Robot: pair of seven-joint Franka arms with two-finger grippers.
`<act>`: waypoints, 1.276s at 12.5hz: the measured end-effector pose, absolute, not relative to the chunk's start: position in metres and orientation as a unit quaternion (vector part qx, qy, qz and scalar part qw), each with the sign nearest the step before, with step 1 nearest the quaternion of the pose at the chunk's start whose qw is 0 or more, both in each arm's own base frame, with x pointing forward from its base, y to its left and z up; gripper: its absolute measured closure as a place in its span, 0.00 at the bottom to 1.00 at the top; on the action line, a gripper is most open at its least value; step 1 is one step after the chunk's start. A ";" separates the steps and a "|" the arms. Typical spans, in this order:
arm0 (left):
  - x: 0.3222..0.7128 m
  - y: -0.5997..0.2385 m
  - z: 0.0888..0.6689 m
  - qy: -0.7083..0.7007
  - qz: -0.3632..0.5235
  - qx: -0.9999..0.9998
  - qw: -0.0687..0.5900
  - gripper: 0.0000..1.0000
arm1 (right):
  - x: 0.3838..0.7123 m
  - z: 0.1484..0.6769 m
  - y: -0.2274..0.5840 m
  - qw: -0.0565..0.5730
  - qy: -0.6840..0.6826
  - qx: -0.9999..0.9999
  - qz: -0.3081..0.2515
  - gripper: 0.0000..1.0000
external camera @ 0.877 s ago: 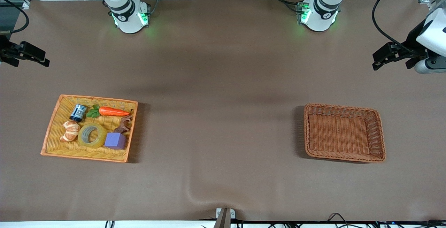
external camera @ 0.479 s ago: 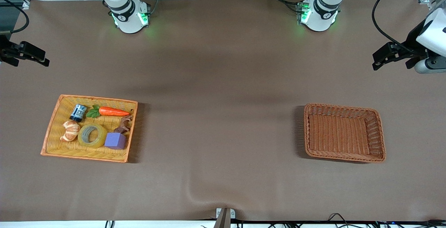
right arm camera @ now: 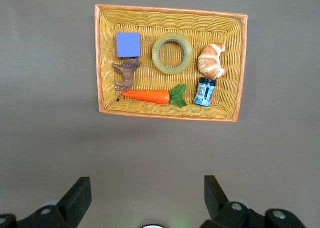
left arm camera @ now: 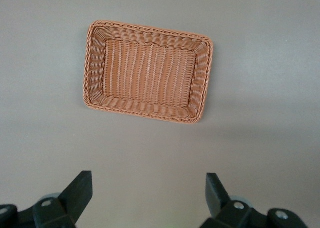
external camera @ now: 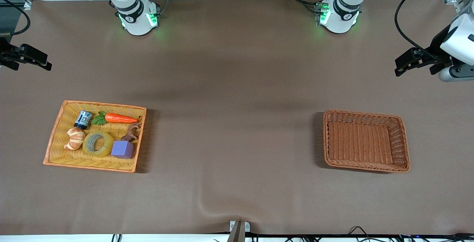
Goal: Transfer tape with both arms
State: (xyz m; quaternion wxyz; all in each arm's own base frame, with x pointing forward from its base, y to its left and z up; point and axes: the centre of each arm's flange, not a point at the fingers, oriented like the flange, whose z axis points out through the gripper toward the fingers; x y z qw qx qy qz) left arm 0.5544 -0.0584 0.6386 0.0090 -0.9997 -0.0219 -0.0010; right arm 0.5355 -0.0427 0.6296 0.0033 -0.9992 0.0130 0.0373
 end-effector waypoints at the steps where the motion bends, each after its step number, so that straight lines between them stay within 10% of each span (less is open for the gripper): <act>1: 0.555 -0.058 0.637 -0.022 0.001 -1.000 0.009 0.00 | 0.537 0.628 -0.043 0.003 0.013 -0.999 0.037 0.00; 16: 0.563 -0.059 0.621 -0.021 0.011 -1.000 0.009 0.00 | 0.672 0.310 -0.103 0.003 -0.005 -0.999 0.048 0.00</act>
